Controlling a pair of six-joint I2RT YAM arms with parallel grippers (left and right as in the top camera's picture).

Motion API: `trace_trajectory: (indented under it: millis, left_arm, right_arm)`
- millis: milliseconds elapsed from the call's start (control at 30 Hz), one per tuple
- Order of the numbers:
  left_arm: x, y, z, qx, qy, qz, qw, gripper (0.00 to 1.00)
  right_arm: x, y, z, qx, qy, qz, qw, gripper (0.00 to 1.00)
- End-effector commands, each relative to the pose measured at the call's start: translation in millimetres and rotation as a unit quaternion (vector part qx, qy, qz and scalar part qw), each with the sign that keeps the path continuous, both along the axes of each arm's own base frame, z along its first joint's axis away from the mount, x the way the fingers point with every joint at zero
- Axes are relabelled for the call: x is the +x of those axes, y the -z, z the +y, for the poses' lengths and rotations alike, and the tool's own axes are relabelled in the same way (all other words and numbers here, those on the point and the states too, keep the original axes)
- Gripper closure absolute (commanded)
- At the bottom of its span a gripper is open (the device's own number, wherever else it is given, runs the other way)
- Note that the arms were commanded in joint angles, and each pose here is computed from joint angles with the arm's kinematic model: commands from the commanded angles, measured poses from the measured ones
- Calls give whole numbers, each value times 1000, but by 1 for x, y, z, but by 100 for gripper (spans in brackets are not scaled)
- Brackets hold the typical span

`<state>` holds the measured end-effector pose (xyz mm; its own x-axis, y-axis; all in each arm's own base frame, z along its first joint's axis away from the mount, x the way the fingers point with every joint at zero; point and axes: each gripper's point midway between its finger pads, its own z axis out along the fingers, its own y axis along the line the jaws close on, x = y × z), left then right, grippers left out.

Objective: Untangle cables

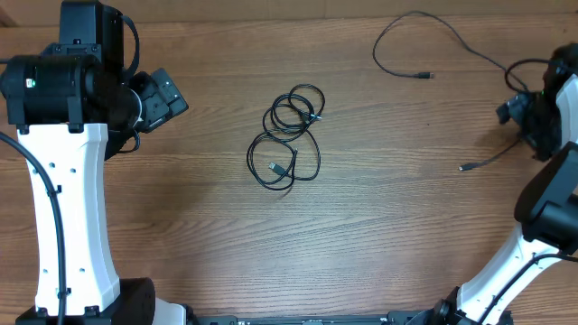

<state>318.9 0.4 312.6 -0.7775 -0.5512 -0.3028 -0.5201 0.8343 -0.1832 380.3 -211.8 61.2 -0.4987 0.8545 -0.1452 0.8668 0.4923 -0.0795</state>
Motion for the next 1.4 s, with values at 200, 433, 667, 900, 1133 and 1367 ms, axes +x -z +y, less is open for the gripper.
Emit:
trace_trajectory:
  millis: [200,433,667,900,1133,1367]
  left_arm:
    - [0,3,0,3,9,6,1000,0]
    - [0,3,0,3,9,6,1000,0]
    - [1,3,0,3,9,7,1000,1]
    - [0,3,0,3,9,6,1000,1]
    - [0,3,0,3,9,6,1000,0]
    - [0,3,0,3,9,6,1000,0]
  right_arm:
    - [4,44,14,43,2,-30,999,16]
    - [-1,63,14,39,5,-33,999,37]
    - [1,69,18,46,3,-42,998,80]
    - [50,38,22,96,-10,-145,985,96]
    - [140,-116,14,149,-78,-369,914,96]
    - [155,-229,-13,42,-100,-449,887,62]
